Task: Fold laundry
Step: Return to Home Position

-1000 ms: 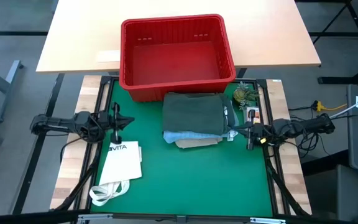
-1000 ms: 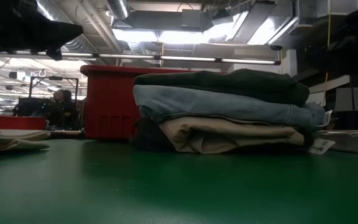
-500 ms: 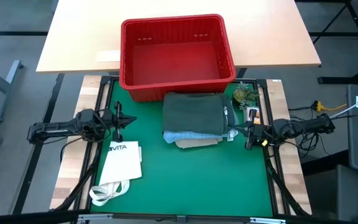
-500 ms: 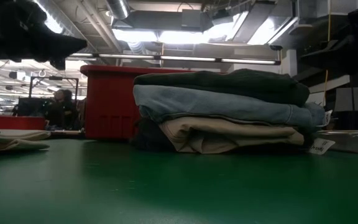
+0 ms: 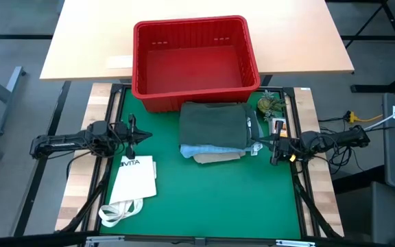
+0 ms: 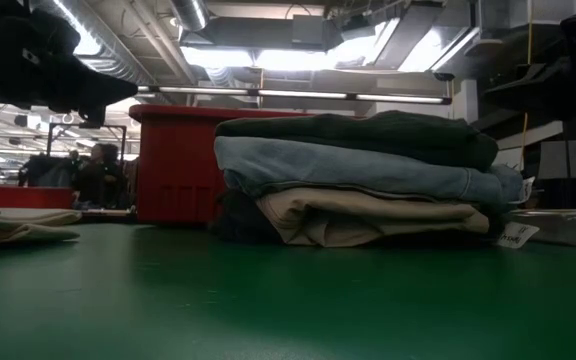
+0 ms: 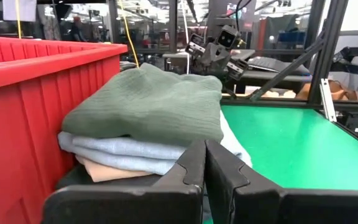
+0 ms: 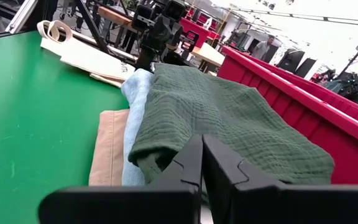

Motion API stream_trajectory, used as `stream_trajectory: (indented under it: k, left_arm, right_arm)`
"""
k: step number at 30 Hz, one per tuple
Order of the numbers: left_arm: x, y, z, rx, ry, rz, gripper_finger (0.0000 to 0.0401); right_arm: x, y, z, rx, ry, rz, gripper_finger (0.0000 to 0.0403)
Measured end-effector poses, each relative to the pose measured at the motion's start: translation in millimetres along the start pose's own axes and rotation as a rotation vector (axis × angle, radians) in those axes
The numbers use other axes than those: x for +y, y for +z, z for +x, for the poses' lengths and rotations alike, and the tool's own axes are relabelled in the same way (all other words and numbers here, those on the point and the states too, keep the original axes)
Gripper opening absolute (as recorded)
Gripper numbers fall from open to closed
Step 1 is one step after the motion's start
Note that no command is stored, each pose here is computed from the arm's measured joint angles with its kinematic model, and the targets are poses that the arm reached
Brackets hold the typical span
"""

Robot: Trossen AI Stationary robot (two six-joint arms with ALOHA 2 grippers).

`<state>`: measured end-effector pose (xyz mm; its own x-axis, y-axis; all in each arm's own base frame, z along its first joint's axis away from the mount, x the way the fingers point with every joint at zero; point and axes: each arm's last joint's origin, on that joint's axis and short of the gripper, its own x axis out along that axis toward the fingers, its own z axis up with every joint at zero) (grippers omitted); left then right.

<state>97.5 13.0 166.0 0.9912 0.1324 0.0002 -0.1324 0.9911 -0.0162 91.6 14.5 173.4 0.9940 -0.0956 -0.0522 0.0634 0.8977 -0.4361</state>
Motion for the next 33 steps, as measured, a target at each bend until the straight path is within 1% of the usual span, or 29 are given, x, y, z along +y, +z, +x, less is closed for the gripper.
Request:
stream_trajectory:
  k: [33]
  left_arm:
    - [0.6,-0.2,0.0,0.002,0.020,-0.001,0.0000]
  right_arm:
    - [-0.2,-0.2,0.0,0.006,-0.007,-0.002,0.0012]
